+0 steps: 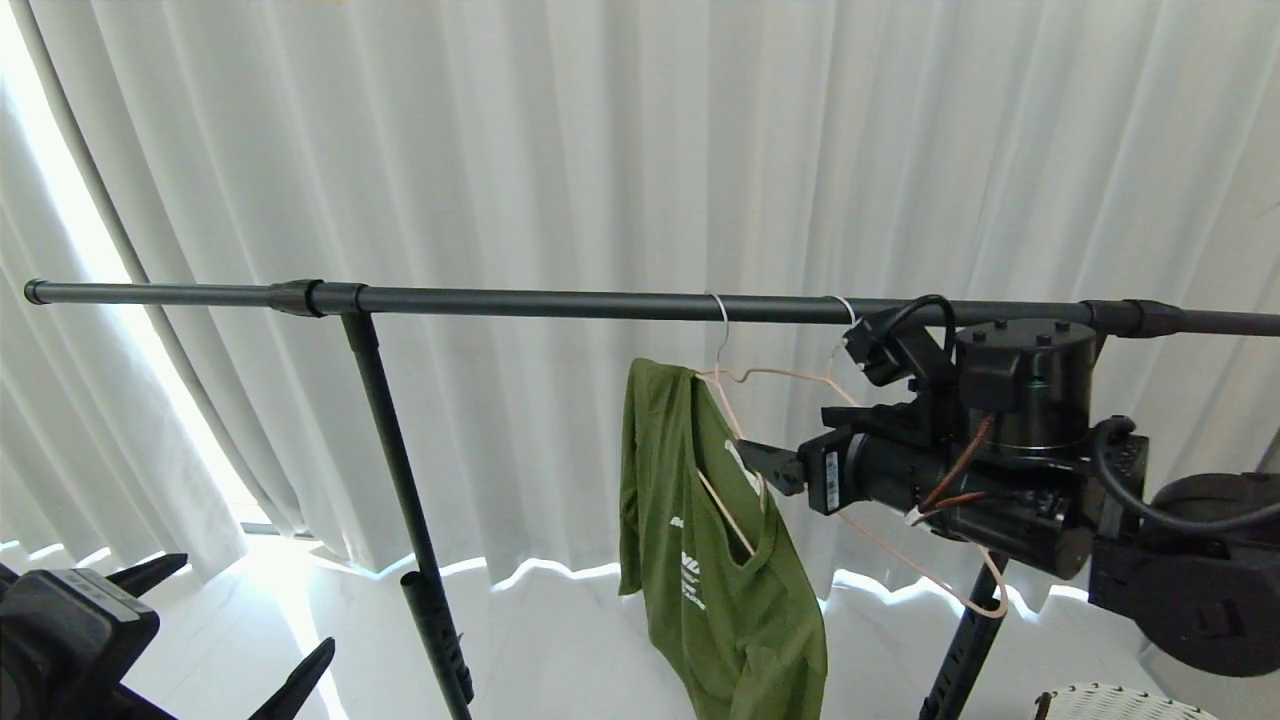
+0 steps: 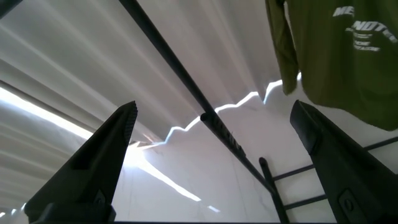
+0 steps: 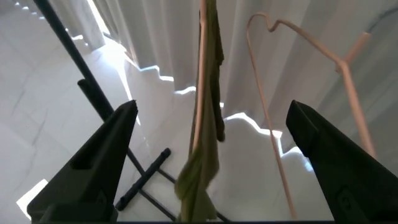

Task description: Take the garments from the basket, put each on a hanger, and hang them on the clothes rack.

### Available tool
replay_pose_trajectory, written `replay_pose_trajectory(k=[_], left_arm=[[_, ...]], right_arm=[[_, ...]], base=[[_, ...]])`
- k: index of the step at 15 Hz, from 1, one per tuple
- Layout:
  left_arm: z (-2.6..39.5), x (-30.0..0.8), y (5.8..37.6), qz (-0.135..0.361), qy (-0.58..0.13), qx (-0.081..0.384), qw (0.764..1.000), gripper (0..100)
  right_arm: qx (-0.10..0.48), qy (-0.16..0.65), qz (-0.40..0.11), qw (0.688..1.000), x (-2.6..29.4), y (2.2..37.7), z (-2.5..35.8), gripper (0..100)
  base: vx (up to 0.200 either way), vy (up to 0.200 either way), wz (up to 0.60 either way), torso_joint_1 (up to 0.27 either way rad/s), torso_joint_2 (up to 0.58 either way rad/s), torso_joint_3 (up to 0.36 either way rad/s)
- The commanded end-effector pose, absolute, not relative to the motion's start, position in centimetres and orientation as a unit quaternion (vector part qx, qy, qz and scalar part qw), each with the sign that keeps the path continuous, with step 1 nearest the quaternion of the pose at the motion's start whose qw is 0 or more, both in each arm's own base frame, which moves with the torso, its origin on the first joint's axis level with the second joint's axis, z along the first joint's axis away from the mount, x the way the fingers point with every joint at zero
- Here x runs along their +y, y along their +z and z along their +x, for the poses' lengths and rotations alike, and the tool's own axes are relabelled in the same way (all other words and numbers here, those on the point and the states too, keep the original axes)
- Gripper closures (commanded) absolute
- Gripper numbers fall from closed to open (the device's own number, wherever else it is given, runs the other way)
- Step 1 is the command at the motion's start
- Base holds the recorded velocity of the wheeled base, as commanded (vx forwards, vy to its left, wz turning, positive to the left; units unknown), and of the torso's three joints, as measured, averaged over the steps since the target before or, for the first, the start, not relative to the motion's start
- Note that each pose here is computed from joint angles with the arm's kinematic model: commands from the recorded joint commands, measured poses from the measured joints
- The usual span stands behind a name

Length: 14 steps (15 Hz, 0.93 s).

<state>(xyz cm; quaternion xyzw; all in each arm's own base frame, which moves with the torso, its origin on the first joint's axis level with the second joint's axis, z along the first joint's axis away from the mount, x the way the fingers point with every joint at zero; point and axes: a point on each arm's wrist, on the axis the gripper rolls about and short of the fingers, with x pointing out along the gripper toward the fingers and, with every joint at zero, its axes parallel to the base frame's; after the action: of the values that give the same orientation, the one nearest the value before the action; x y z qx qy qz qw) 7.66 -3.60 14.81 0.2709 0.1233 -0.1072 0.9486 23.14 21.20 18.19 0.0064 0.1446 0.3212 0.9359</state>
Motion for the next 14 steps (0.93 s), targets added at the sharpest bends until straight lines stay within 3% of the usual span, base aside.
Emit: replay_pose_trajectory(k=[1, 4, 7, 11, 14], left_arm=[[7.6, -3.4, 14.5, 0.272, -0.101, 0.13, 0.948, 0], [7.6, -2.9, 13.8, 0.273, -0.072, 0.149, 0.948, 0], [7.9, -1.6, 13.5, 0.258, 0.003, 0.175, 0.95, 0], [7.6, -0.1, 12.3, 0.232, 0.09, 0.217, 0.944, 0], [7.0, 0.7, 10.9, 0.2, 0.142, 0.249, 0.937, 0]], right_arm=[[0.12, 0.315, -0.004, 0.942, 18.1, 19.7, 20.7, 0], [0.107, 0.278, -0.046, 0.953, 13.9, 19.9, 19.1, 0], [0.109, 0.209, -0.065, 0.97, 8.7, 19.9, 16.8, 0], [0.164, 0.088, -0.071, 0.98, 3.1, 18.8, 14.1, 0], [0.225, -0.001, -0.097, 0.97, 0.1, 16.7, 12.0, 0]], base=[[0.0, 0.0, 0.0, 0.0, 0.0, 0.0], [0.0, 0.0, 0.0, 0.0, 0.0, 0.0], [0.0, 0.0, 0.0, 0.0, 0.0, 0.0], [-0.2, 0.0, 0.0, 0.007, 0.01, 0.002], [-0.2, 0.0, 0.0, -0.006, 0.0, 0.006]])
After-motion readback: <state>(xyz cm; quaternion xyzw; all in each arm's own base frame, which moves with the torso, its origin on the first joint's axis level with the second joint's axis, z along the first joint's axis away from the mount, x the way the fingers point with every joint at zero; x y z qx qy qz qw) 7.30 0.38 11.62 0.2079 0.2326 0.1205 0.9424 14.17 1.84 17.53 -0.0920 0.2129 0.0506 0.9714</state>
